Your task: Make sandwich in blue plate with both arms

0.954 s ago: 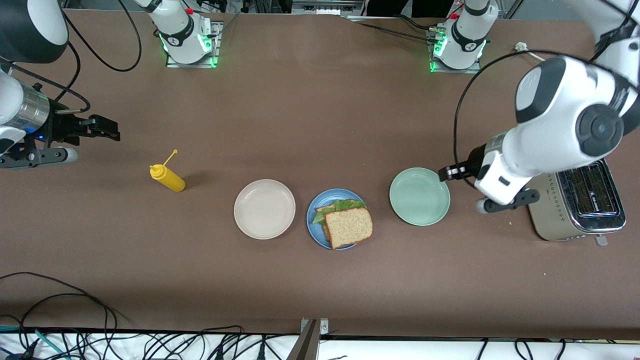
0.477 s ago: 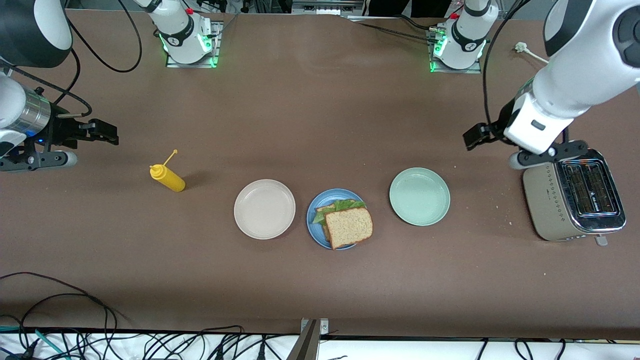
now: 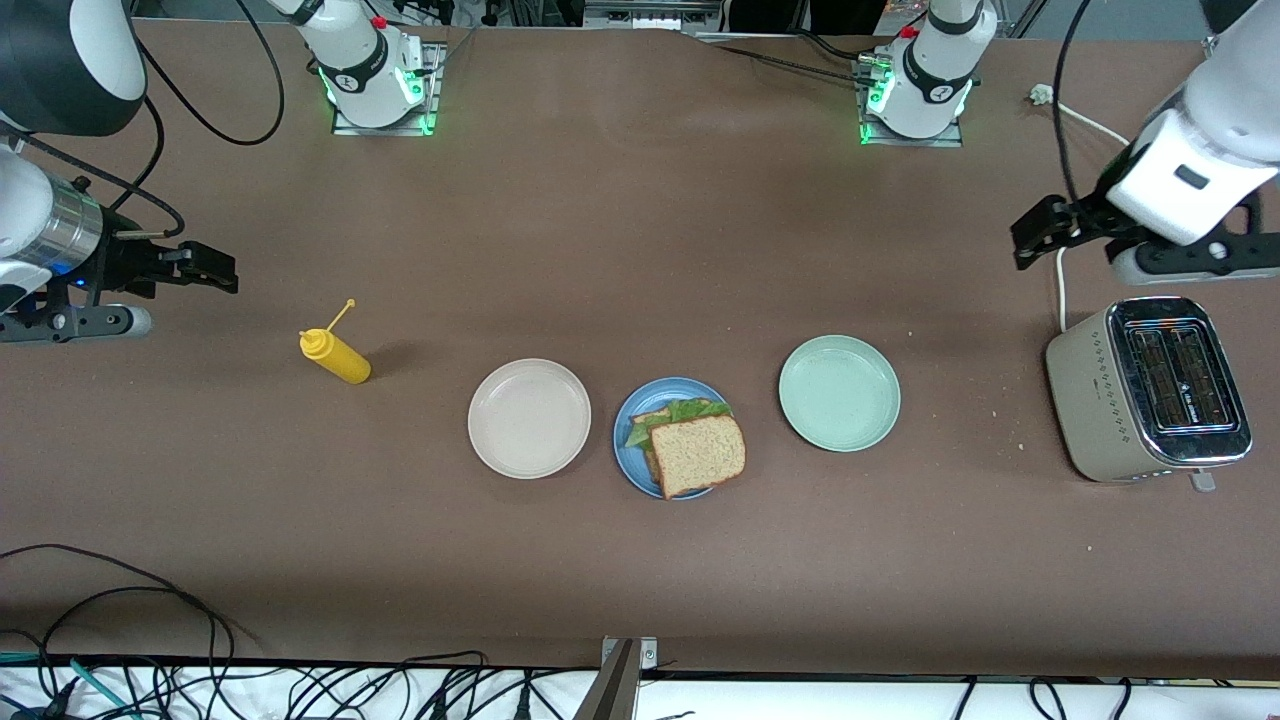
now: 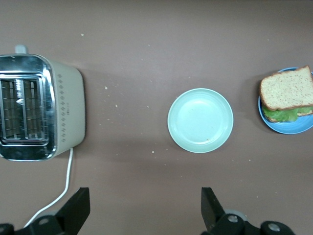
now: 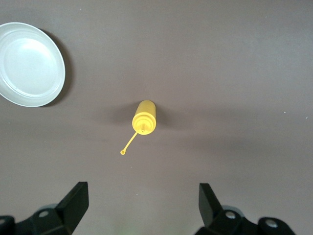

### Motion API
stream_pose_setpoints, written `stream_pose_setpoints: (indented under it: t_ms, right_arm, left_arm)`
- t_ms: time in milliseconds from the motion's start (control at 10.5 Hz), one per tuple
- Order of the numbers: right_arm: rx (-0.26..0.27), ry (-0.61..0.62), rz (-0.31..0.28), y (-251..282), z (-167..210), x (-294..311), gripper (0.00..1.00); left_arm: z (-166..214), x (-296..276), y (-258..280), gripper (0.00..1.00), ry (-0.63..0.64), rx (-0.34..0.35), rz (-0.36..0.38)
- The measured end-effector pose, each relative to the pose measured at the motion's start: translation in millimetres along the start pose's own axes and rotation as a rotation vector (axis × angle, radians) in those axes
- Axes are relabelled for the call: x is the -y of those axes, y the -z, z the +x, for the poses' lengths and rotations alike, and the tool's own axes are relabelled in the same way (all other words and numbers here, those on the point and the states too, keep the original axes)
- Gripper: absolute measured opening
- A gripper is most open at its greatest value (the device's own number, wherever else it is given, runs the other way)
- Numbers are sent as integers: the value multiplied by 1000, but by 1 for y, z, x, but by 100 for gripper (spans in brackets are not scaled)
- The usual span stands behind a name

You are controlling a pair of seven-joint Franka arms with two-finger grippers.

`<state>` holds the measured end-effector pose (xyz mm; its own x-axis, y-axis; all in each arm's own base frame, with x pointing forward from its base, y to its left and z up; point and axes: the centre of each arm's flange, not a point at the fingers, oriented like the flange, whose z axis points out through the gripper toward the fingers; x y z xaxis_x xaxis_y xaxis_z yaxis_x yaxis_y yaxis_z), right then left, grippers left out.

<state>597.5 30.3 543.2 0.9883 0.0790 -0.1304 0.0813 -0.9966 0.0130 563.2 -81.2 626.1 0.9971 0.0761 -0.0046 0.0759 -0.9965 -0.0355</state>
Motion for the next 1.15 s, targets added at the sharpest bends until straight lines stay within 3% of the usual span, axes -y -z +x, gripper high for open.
stream_pose_setpoints:
  t_ms: [477,1145]
  right_arm:
    - [-3,-5,0,0,0,1,100]
    - [-7,-8,2,0,1,1,100]
  left_arm:
    - [-3,51,11,100,44,1,7]
    - [-10,63,18,100,64,24,11]
